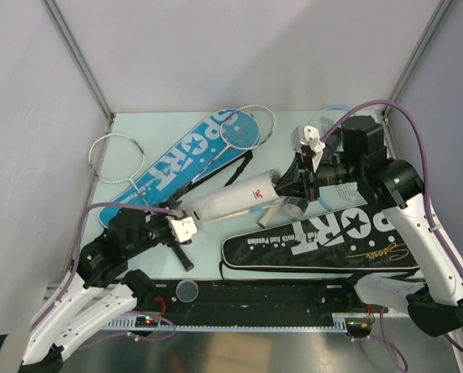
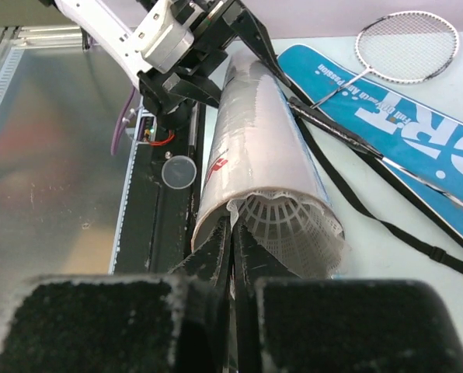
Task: Pack up the badminton gear
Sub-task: Place the shuttlecock at the shuttle tube.
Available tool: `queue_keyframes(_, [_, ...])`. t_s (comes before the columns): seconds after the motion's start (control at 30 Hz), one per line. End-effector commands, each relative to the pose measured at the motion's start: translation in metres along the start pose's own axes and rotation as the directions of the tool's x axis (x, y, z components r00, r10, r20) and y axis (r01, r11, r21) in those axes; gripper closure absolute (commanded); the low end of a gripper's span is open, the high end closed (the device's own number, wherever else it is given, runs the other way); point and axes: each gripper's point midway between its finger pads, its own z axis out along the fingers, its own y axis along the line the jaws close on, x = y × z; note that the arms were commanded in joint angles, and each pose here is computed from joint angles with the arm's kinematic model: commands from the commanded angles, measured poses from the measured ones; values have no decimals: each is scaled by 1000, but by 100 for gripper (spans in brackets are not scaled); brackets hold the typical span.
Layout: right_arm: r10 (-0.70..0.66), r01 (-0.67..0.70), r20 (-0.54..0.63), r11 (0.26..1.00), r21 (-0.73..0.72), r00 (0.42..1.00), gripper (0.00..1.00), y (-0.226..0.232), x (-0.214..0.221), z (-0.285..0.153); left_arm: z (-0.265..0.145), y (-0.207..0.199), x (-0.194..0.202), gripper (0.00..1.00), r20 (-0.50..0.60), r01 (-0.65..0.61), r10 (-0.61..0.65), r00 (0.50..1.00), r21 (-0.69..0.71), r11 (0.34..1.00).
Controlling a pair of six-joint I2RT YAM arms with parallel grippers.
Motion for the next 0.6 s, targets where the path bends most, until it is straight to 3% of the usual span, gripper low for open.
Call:
queue_keyframes(0.0, [-39,38,-18,999,-30,999,98,6,0,6,-9,19,-36,44,120,-49,54,991,-48,998])
queue_keyframes(0.13, [-21,20,-19,998,-55,1000,95,7,3,15,-9,20,-36,44,118,-49,54,992,-48,998])
queue_keyframes(0.27, [-2,1,-15,998,-57,1000,85,6,2,19,-9,21,-32,44,101,-45,51,994,-62,997])
queue_keyframes(0.57, [-16,-6,96,975,220,995,45,-14,-27,-20,-9,37,-19,46,29,48,-44,999,-161,986])
